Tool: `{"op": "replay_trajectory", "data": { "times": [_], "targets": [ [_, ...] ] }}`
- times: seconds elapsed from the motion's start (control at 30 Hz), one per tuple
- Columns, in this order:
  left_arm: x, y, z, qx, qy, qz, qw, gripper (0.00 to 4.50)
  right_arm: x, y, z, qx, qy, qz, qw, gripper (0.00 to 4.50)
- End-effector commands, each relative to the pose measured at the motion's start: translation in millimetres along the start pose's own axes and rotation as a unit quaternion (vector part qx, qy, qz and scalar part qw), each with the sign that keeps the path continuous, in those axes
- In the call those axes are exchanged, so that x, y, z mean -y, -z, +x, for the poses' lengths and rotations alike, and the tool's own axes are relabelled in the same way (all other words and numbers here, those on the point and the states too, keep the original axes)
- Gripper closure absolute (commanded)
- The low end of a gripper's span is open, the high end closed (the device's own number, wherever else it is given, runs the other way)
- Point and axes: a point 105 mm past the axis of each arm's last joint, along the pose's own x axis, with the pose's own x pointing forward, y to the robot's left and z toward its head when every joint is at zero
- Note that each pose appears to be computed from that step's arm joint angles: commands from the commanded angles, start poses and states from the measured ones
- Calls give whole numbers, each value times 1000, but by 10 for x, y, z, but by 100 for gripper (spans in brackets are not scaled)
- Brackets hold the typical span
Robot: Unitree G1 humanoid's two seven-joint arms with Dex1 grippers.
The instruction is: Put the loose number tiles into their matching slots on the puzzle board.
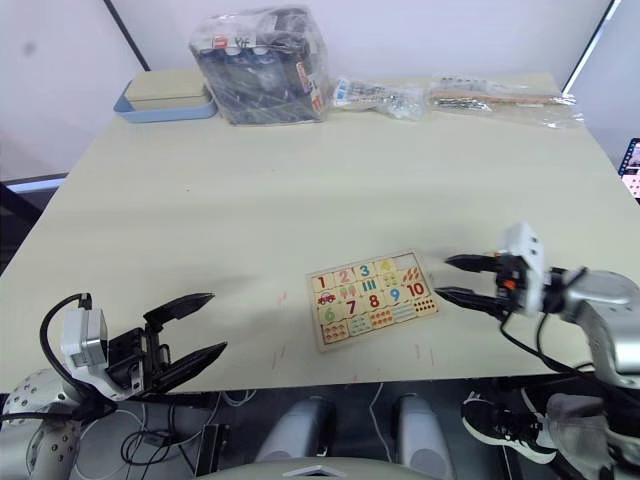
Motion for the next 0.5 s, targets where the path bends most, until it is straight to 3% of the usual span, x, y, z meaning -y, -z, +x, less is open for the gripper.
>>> {"op": "replay_trajectory", "data": {
  "times": [0.03,0.23,0.5],
  "targets": [
    [-22,-10,-88,-4,-8,2,1000,0,44,-20,-426,0,70,-18,997,8],
    [-8,68,-146,-9,-13,-4,1000,0,32,124,-697,-14,112,-1,994,8],
    [2,121,-116,-5,-4,-13,1000,0,112,267,-838,-35,133,9,990,8]
  ]
}}
